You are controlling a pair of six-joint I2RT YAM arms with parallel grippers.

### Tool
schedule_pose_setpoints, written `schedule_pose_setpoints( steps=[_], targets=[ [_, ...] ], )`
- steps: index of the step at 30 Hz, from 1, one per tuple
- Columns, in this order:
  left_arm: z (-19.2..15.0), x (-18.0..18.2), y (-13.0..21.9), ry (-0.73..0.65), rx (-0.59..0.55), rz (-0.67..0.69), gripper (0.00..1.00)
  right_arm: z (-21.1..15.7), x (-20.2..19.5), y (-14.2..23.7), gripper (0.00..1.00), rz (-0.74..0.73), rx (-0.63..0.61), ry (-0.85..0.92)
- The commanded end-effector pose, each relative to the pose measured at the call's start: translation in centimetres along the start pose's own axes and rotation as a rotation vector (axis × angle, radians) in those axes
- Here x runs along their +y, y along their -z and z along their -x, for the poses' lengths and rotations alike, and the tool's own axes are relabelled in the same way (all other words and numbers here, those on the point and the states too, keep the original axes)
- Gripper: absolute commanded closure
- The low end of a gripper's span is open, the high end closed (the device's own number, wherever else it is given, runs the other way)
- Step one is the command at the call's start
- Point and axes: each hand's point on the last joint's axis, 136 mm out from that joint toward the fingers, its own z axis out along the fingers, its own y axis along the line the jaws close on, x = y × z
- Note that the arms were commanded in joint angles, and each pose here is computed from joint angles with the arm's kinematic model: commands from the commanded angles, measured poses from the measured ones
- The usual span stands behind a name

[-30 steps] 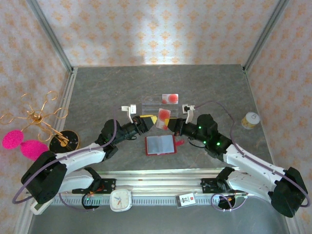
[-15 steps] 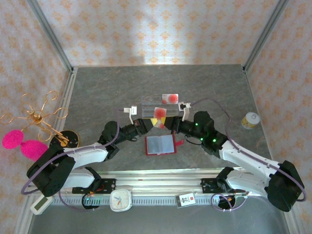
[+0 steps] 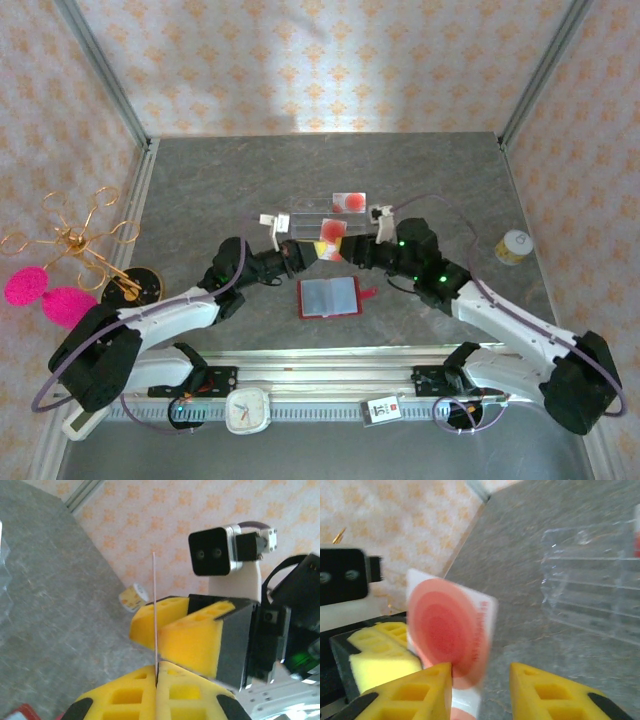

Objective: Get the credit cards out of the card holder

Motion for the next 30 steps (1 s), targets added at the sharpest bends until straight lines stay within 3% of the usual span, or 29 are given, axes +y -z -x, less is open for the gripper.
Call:
schedule_pose_setpoints(
  steps=[1, 6, 13, 16, 21, 30],
  targets=[
    [-0.5, -1.1, -1.0, -0.213, 0.157, 0.017, 1.00, 1.7, -2.9, 2.8, 0.66, -0.097, -0.074, -0.021],
    [1.0, -0.8, -3.0, -0.469, 0.323, 0.086, 1.00, 2.2, -5.2, 5.7, 0.66, -0.152, -0.145, -0.072],
    [3.2, 0.7, -5.5, -0.840, 0.572, 0.118, 1.00, 0.4, -7.2, 6.1, 0.68, -0.193, -0.110, -0.130],
    [3.0, 2.8, -6.3, -0.886, 0.743, 0.143, 1.00, -0.2, -7.6, 6.2, 0.68, -0.196, -0.108, -0.143],
    [4.5, 6.5, -8.6, -0.955, 0.924, 0.207, 1.00, -0.6, -8.4, 5.9, 0.68, -0.223, -0.092, -0.151],
    [7.9, 8.3, -10.6, -1.137, 0.980, 0.208, 1.00, -1.6, -10.7, 5.4, 0.69, -0.315, -0.039, -0.171]
  ],
)
